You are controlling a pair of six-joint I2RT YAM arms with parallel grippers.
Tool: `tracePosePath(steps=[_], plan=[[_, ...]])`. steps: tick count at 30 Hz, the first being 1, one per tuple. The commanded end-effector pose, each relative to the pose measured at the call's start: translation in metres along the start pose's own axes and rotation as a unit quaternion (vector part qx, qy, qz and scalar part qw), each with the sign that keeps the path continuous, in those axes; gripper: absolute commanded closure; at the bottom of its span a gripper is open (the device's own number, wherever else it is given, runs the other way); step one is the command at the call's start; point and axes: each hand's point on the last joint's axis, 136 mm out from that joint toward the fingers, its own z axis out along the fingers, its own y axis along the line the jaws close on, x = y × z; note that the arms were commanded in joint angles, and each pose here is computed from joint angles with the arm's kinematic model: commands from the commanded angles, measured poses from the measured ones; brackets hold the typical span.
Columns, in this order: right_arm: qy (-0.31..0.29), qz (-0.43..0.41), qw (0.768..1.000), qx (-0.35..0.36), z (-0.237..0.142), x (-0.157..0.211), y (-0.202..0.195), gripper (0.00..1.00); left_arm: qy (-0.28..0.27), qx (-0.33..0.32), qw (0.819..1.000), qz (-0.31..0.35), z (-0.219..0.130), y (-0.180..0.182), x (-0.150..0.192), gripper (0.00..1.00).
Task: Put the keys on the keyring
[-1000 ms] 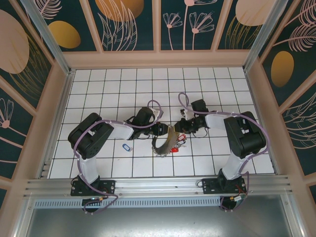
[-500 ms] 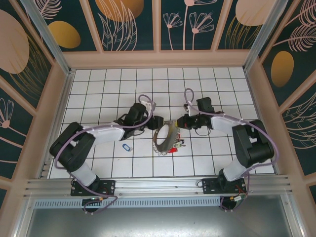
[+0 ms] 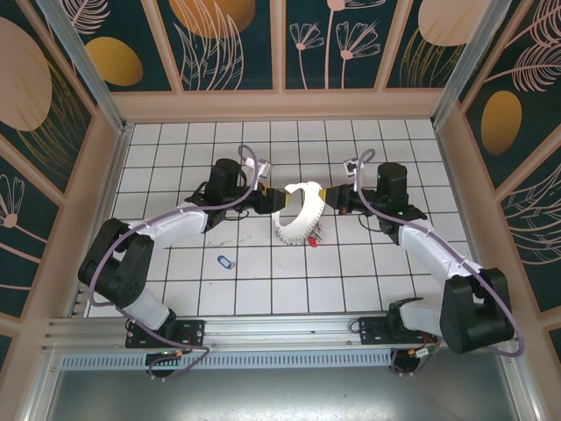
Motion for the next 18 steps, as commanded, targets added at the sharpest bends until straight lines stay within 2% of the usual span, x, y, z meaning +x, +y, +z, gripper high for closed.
tracePosePath(steps=[1, 3, 5, 8, 10, 11, 14, 17, 18], plan=[[-0.033, -0.051, 0.998, -0.036, -0.006, -0.018, 0.02, 1.0, 0.026, 0.085, 0.996, 0.023, -0.001, -0.028, 0.002, 0.47], [-0.036, -0.051, 0.997, -0.041, -0.006, -0.019, 0.022, 1.0, 0.034, 0.109, 0.993, 0.03, -0.002, -0.036, 0.003, 0.5], [-0.042, -0.052, 0.997, -0.042, -0.007, -0.021, 0.023, 1.0, 0.043, 0.13, 0.99, 0.035, -0.004, -0.044, 0.005, 0.58], [-0.047, -0.05, 0.997, -0.026, -0.007, -0.022, 0.018, 1.0, 0.051, 0.127, 0.99, 0.039, -0.007, -0.045, 0.008, 0.76], [-0.052, -0.05, 0.997, -0.007, -0.009, -0.024, 0.013, 1.0, 0.035, 0.121, 0.99, 0.064, -0.012, -0.053, -0.01, 0.93], [-0.056, -0.052, 0.997, 0.003, -0.01, -0.025, 0.01, 1.0, 0.03, 0.114, 0.99, 0.072, -0.014, -0.055, -0.014, 0.98], [-0.075, -0.071, 0.994, 0.021, -0.018, -0.032, 0.013, 0.95, 0.025, 0.094, 0.989, 0.108, -0.021, -0.061, -0.027, 1.0], [-0.102, -0.097, 0.988, 0.059, -0.03, -0.043, 0.013, 0.78, 0.034, 0.062, 0.984, 0.161, -0.029, -0.066, -0.044, 1.0], [-0.119, -0.106, 0.984, 0.083, -0.038, -0.048, 0.012, 0.76, 0.04, 0.042, 0.983, 0.177, -0.032, -0.063, -0.048, 1.0]])
